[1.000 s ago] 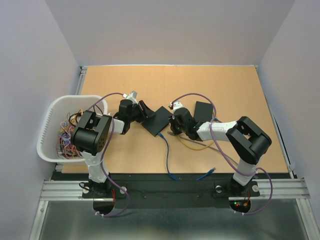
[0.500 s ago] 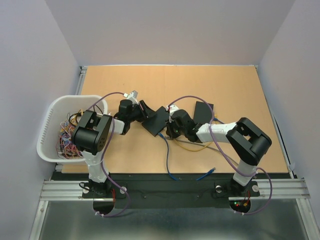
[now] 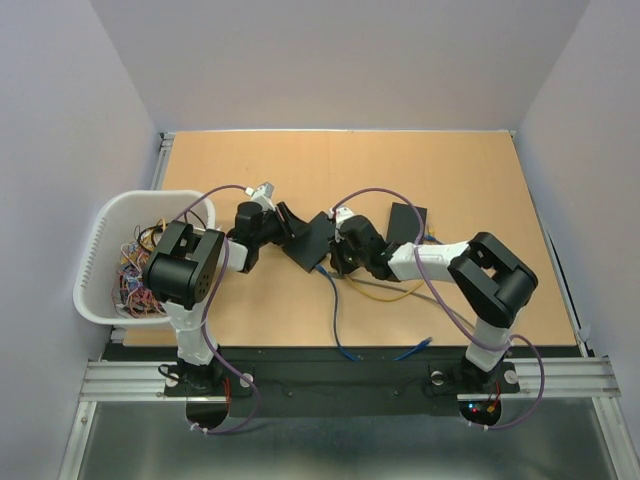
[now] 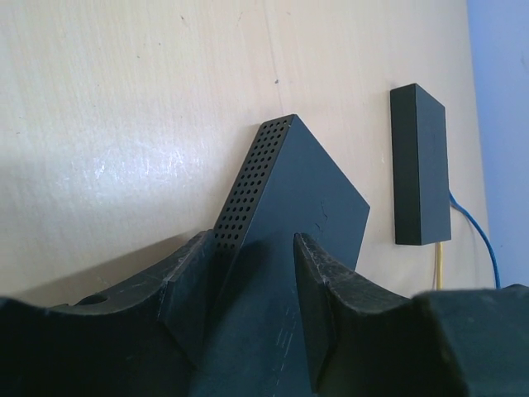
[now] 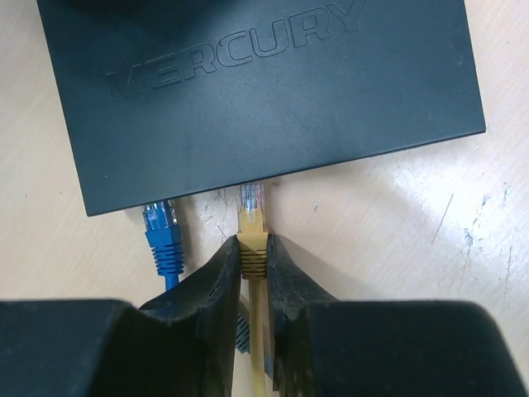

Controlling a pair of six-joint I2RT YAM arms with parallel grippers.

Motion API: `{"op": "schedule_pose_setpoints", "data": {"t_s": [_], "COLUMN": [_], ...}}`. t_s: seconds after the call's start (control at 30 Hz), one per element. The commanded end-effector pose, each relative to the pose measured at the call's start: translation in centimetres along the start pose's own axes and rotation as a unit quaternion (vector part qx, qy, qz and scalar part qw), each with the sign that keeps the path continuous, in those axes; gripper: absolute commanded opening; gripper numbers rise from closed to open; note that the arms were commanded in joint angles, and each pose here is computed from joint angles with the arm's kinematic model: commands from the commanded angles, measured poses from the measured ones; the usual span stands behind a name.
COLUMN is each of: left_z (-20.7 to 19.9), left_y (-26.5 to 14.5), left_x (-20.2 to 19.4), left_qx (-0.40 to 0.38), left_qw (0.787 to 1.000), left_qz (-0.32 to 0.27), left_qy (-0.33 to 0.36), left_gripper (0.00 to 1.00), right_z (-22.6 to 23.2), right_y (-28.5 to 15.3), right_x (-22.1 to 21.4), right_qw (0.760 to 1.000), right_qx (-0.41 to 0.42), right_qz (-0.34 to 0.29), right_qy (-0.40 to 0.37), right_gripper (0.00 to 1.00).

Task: Insert the plug into the switch port

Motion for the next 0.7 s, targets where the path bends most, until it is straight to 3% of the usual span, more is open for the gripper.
{"op": "schedule_pose_setpoints", "data": {"t_s": [0.0,0.33,0.67], "left_z": [0.1,-0.3,-0.5], "left_y": [-0.3,-0.7,-1.0], "left_x": [-2.0,-3.5,-3.3], "left_qx": [-0.018,-0.024,-0.025], "left_qw": [0.999,0.998,0.998], "left_qz": [0.035,0.048,0.043], "left_qy": [0.003,0.012,0.034], "left_gripper": [0.52,0.52,0.52], "right_z": [0.5,1.7,3.1], "right_y": [0.8,2.5,3.3], "right_x": [3.7,6.1,5.4], "right_qw": [0.999,0.998,0.996], "right_qx": [0.000,0.040,0.091], "right_qz": [-0.050,-0.037,0.010], "right_qy": [0.005,0.006,0.006], "right_gripper": [0.00,0.01,0.00]}}
Point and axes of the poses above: each gripper's point midway between its finger pads, its own y axis out along the fingers, its own z axis along the line the jaws close on, x = y × z, the point moved 4 cm from there along -y, back along the fingers, and after that the axes turned 12 degrees about -y, right-handed, at the moved point
